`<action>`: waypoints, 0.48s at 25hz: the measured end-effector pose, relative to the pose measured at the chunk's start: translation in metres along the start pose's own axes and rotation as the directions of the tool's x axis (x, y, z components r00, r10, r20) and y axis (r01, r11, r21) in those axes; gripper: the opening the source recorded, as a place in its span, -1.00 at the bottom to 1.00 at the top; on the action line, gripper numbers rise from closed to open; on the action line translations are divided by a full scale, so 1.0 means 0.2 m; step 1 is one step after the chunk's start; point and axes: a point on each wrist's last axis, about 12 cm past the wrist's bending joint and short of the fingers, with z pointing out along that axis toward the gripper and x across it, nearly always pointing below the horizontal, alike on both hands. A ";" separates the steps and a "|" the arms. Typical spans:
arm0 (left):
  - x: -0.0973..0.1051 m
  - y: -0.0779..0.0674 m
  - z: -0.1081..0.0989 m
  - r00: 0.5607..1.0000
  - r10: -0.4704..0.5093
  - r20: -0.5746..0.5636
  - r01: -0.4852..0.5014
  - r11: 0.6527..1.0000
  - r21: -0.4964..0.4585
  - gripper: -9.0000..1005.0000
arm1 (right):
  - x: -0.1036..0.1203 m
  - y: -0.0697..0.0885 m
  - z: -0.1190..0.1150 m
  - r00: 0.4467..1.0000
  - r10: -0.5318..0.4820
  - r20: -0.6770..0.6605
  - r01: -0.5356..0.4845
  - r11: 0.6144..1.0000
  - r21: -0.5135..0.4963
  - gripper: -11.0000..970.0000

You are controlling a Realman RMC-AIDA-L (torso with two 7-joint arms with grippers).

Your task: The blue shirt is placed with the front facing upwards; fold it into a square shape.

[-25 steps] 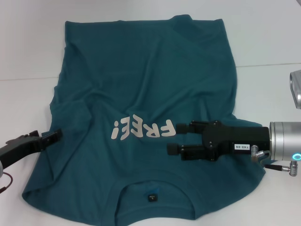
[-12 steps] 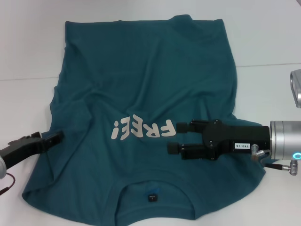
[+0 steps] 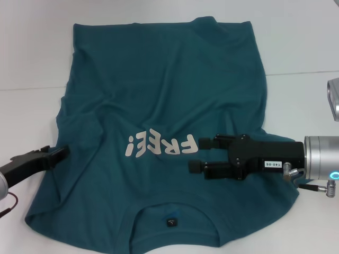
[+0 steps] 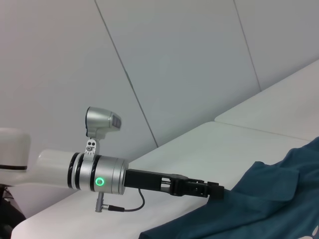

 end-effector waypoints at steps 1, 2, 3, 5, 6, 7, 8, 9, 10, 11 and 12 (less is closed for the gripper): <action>0.00 0.00 0.00 1.000 0.001 0.001 -0.001 1.000 -0.001 0.22 | 0.00 0.00 0.00 1.000 0.000 0.000 0.000 1.000 -0.001 0.83; 0.00 0.00 0.00 1.000 0.001 0.001 -0.001 1.000 -0.001 0.14 | 0.00 0.00 0.00 1.000 -0.001 0.000 0.001 1.000 -0.001 0.83; 0.00 0.00 0.00 1.000 0.000 0.001 0.000 1.000 -0.002 0.06 | 0.00 0.00 0.00 1.000 -0.001 0.000 0.001 1.000 -0.001 0.83; 0.00 0.00 0.00 1.000 0.000 0.001 0.000 1.000 -0.002 -0.04 | 0.00 0.00 0.00 1.000 -0.001 0.001 0.001 1.000 -0.001 0.83; 0.00 0.00 0.00 1.000 0.000 0.002 0.000 1.000 -0.002 -0.09 | 0.00 0.00 0.00 1.000 -0.001 0.001 0.001 1.000 0.000 0.83; 0.00 0.00 0.00 1.000 0.000 0.002 0.000 1.000 -0.002 -0.13 | 0.00 0.00 0.00 1.000 -0.002 0.001 0.002 1.000 0.000 0.83; 0.00 0.00 0.00 1.000 0.000 0.002 0.000 1.000 -0.003 -0.18 | 0.00 0.00 0.00 1.000 -0.001 0.001 0.001 1.000 0.000 0.83; 0.00 0.00 0.00 1.000 0.000 0.002 0.000 1.000 -0.003 -0.23 | 0.00 0.00 0.00 1.000 -0.001 0.001 0.001 1.000 0.000 0.83; 0.00 0.00 0.00 1.000 0.000 0.002 0.000 1.000 -0.003 -0.28 | 0.00 0.00 0.00 1.000 -0.001 0.001 0.001 1.000 0.000 0.83; 0.00 0.00 0.00 1.000 0.000 0.002 0.000 1.000 -0.003 -0.33 | 0.00 0.00 0.00 1.000 -0.001 0.001 0.001 1.000 -0.001 0.83; 0.00 0.00 0.00 1.000 -0.001 0.003 0.001 1.000 -0.002 -0.38 | 0.00 0.00 0.00 1.000 -0.001 0.001 0.001 1.000 -0.001 0.83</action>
